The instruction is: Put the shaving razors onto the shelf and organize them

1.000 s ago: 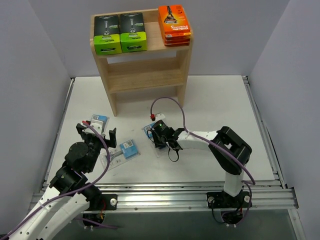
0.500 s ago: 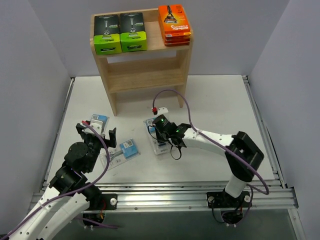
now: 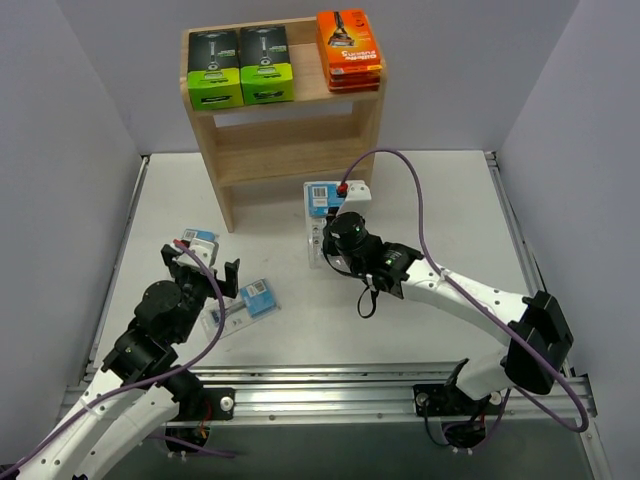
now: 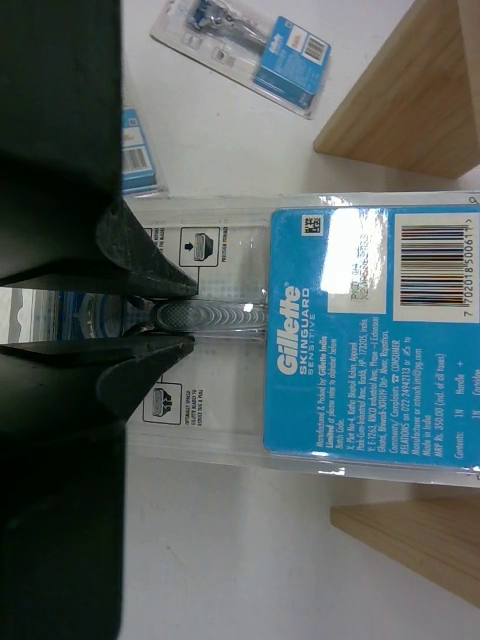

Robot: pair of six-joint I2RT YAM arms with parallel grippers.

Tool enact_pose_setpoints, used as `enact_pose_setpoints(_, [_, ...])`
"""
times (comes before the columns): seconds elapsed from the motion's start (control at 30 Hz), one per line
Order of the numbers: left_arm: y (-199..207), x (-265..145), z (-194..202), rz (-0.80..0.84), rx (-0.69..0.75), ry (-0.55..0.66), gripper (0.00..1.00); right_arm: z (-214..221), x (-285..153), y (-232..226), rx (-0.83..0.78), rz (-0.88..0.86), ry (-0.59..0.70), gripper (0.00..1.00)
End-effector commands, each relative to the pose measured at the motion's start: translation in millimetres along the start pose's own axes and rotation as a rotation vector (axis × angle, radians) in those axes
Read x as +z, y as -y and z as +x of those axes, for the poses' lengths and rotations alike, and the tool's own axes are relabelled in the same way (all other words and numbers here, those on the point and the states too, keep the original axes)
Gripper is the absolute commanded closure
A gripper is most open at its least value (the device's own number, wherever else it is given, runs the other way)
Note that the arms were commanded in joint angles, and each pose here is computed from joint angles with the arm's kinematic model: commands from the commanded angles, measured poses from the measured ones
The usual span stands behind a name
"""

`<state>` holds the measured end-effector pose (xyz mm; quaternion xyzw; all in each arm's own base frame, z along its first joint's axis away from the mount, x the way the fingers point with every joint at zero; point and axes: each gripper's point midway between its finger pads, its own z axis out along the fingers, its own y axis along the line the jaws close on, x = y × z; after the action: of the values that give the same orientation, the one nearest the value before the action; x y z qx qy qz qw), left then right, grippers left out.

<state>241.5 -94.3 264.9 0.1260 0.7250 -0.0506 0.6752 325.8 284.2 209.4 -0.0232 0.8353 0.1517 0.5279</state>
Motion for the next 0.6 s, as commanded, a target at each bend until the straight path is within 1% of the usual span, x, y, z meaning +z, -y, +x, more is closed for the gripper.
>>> enact_pose_setpoints(0.0, [4.1,-2.9,-21.2,0.031,-0.03,0.049,0.05,-56.7,2.7,10.5,0.041,0.051,0.149,1.0])
enact_pose_setpoints(0.07, [3.7,-3.1,-20.8,0.03,-0.029,0.05,0.05,-71.8,10.3,9.3,0.04,0.039,0.17,1.0])
enact_pose_setpoints(0.1, [3.5,-3.5,-21.1,0.029,-0.03,0.053,0.05,-80.0,15.5,17.8,0.031,0.055,0.181,1.0])
enact_pose_setpoints(0.23, [2.5,-4.6,-23.4,0.027,-0.032,0.064,0.04,-111.1,33.5,26.0,0.013,0.064,0.23,1.0])
enact_pose_setpoints(0.27, [2.6,-4.4,-23.1,0.027,-0.032,0.064,0.05,-110.8,42.4,27.5,0.002,0.073,0.225,1.0])
enact_pose_setpoints(0.33, [3.2,-4.6,-23.2,0.03,-0.032,0.066,0.05,-127.8,49.0,27.7,-0.018,0.081,0.255,1.0])
enact_pose_setpoints(0.37, [3.4,-4.6,-23.2,0.032,-0.031,0.066,0.05,-125.4,58.2,28.6,-0.033,0.091,0.247,1.0])
enact_pose_setpoints(0.43, [4.6,-4.7,-24.3,0.039,-0.032,0.069,0.05,-136.7,64.2,24.7,-0.037,0.087,0.276,1.0])
enact_pose_setpoints(0.57, [6.5,-5.8,-27.0,0.052,-0.037,0.084,0.05,-139.3,83.6,25.5,-0.058,0.092,0.305,1.0])
